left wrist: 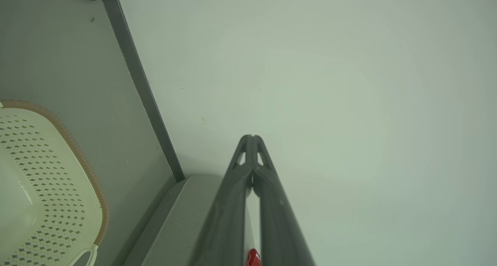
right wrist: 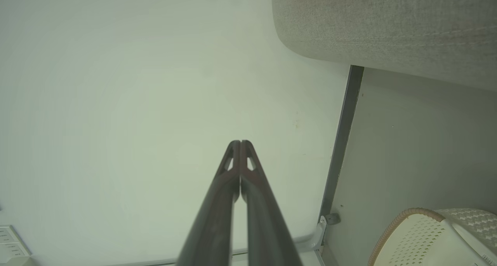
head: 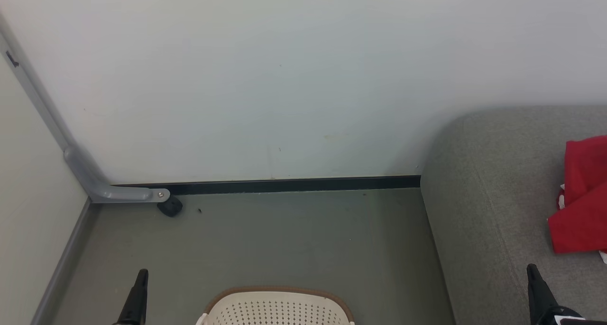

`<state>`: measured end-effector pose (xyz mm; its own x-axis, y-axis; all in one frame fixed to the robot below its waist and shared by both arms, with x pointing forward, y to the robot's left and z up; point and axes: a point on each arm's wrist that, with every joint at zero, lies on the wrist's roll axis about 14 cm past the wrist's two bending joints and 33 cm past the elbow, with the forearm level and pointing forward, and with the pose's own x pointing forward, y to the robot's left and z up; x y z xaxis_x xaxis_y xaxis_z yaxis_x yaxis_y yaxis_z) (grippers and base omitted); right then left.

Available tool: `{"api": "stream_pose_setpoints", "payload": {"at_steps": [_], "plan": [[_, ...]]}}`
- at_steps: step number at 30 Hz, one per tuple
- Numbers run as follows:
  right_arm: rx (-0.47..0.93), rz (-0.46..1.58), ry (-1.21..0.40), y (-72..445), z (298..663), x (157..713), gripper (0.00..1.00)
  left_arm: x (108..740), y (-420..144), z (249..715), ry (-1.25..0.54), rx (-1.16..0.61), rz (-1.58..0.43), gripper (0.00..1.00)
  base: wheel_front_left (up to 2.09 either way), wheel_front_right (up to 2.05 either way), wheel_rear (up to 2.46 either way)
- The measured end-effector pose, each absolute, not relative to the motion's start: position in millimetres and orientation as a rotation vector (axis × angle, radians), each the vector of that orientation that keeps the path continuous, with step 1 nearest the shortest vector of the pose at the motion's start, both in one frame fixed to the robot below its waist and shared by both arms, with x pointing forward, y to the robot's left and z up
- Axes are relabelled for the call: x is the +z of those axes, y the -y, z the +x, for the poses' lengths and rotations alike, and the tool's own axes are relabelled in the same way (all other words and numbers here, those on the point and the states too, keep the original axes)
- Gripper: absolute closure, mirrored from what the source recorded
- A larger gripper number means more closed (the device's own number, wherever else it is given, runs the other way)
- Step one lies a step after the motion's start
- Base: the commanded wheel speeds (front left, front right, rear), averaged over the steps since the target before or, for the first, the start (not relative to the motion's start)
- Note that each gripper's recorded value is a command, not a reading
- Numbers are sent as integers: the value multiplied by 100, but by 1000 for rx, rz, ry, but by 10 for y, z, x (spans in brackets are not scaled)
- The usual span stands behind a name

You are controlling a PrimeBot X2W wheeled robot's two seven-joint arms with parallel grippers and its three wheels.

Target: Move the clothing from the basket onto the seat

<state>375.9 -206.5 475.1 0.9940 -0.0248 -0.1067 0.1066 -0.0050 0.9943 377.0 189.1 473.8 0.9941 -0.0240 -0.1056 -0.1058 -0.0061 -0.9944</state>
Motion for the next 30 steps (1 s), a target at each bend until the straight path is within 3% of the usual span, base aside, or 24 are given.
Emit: {"api": "stream_pose_setpoints", "payload": {"at_steps": [30], "plan": [[-104,1573,-64,2065,3760,4751,100,4741,-1891,3771,-101,64,-1576,100,0,0,0]]}}
